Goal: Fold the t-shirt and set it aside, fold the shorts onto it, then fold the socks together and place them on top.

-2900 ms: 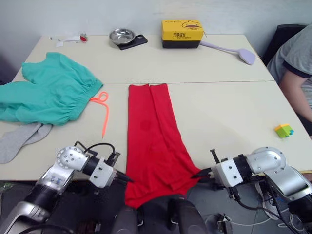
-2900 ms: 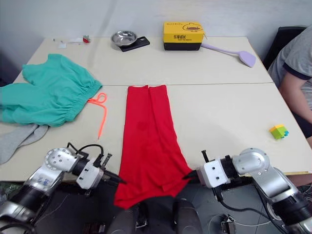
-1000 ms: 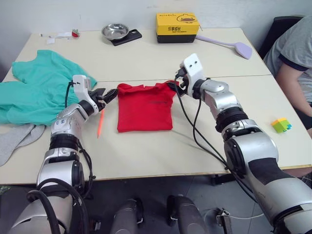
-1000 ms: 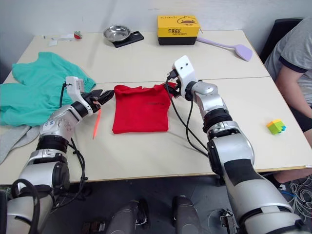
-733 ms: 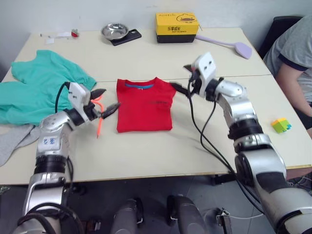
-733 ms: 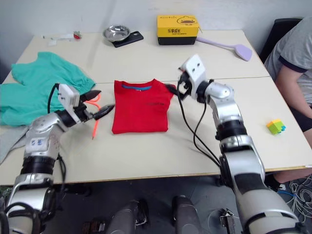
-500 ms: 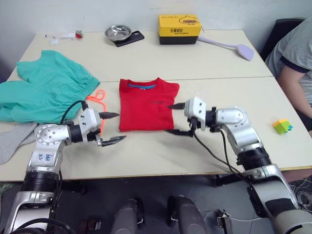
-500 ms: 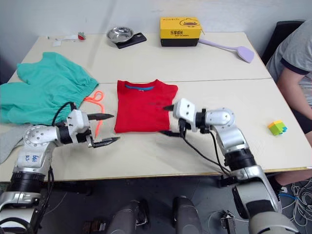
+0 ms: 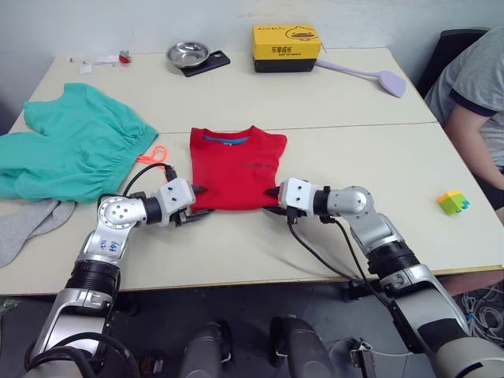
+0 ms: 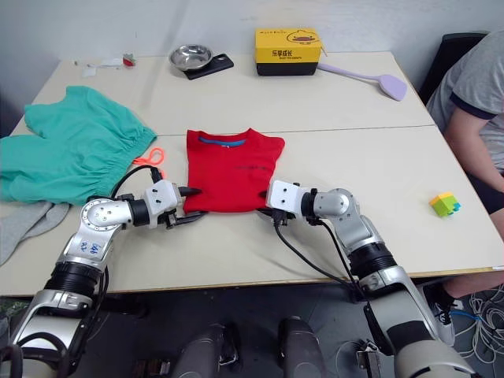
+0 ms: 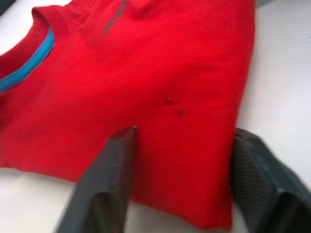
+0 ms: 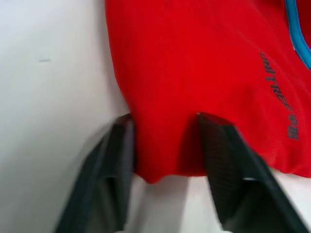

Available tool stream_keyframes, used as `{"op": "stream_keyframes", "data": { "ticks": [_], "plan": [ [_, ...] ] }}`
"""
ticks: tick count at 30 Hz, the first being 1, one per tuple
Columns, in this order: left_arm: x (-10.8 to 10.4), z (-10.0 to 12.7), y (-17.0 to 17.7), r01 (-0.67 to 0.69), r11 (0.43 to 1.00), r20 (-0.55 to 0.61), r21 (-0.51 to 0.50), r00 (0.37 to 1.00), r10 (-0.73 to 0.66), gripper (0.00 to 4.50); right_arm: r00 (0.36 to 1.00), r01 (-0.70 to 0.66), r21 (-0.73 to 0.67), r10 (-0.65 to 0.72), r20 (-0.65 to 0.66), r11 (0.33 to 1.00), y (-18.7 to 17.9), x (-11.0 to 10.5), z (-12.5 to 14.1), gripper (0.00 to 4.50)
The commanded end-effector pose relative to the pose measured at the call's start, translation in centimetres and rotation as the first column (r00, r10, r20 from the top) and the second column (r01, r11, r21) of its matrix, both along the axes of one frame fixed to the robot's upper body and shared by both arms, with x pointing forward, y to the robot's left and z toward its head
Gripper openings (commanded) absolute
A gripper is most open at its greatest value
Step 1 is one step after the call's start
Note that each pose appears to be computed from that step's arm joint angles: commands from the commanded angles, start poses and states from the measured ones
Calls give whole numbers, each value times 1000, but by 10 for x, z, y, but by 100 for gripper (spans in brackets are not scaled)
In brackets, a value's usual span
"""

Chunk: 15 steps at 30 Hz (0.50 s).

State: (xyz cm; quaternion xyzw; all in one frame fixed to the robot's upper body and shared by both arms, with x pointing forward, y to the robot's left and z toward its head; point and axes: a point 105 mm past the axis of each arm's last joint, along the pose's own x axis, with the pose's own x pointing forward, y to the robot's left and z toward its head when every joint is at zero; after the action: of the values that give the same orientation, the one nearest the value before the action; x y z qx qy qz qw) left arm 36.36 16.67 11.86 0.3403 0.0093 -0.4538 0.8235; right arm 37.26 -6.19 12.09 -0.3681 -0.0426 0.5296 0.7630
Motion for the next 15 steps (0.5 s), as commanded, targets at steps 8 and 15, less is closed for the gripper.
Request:
{"op": "stream_keyframes", "data": {
  "ticks": [8, 15],
  "plan": [
    [-40, -13, 6, 149, 986, -75, 80, 987, -143, 1, 986, -164, -11, 163, -31, 986, -5, -47, -1, 0],
    [-107, -14, 2, 223, 975, -147, 23, 965, -217, 1, 977, -174, 2, 173, -124, 985, -24, -98, -7, 0]
  ]
}}
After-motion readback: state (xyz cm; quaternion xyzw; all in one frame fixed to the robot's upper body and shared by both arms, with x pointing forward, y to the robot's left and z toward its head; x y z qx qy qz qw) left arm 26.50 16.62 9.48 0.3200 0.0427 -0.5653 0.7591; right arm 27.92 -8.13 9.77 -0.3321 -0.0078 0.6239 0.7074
